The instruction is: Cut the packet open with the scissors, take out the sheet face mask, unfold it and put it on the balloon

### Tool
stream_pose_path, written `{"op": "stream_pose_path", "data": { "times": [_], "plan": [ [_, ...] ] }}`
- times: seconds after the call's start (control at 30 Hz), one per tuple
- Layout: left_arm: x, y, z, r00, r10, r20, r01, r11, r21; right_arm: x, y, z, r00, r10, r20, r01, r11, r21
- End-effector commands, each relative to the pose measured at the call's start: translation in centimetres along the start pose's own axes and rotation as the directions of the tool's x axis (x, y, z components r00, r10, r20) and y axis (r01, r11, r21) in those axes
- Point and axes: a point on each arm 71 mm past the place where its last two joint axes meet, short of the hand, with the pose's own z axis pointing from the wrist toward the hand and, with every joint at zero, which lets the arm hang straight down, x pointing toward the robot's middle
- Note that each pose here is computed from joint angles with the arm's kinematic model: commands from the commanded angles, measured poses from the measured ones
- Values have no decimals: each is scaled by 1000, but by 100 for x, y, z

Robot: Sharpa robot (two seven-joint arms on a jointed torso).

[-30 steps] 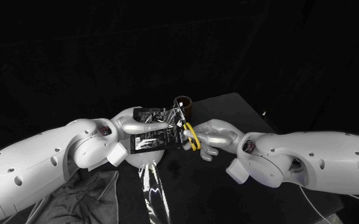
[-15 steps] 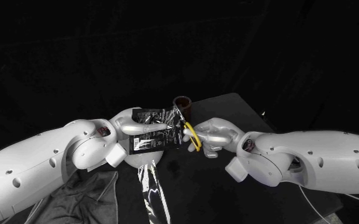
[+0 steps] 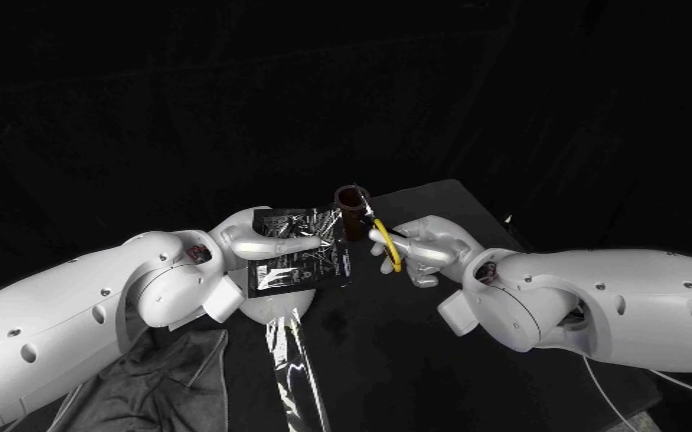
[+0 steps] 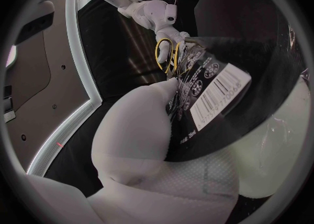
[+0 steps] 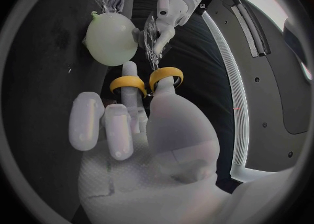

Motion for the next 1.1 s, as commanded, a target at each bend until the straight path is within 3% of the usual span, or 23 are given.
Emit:
{"op": "stream_pose_path", "data": {
  "times": [0.03, 0.27, 0.57, 0.8, 0.93, 1.1],
  "plan": [
    [-14, -30, -18, 999, -48, 21, 47, 998, 40, -69, 17, 9, 999, 8, 53, -7, 1000, -27],
    [-69, -53, -103, 991, -123, 52, 117, 987, 110, -141, 0, 34, 998, 0, 68, 2, 1000, -30],
    [-162, -123, -376, 975, -187, 120, 146, 946, 290, -210, -24, 93, 997, -27, 72, 30, 999, -41],
    [-338, -31, -759, 940, -195, 281, 81, 925, 371, -251, -50, 146, 996, -41, 77, 45, 998, -45],
    [-454, 70, -1032, 905, -188, 382, 30, 924, 382, -270, -66, 169, 996, -47, 82, 51, 998, -46],
    [-530, 199, -1313, 865, -174, 471, -18, 926, 376, -280, -82, 195, 995, -51, 83, 55, 997, -48]
  ]
}}
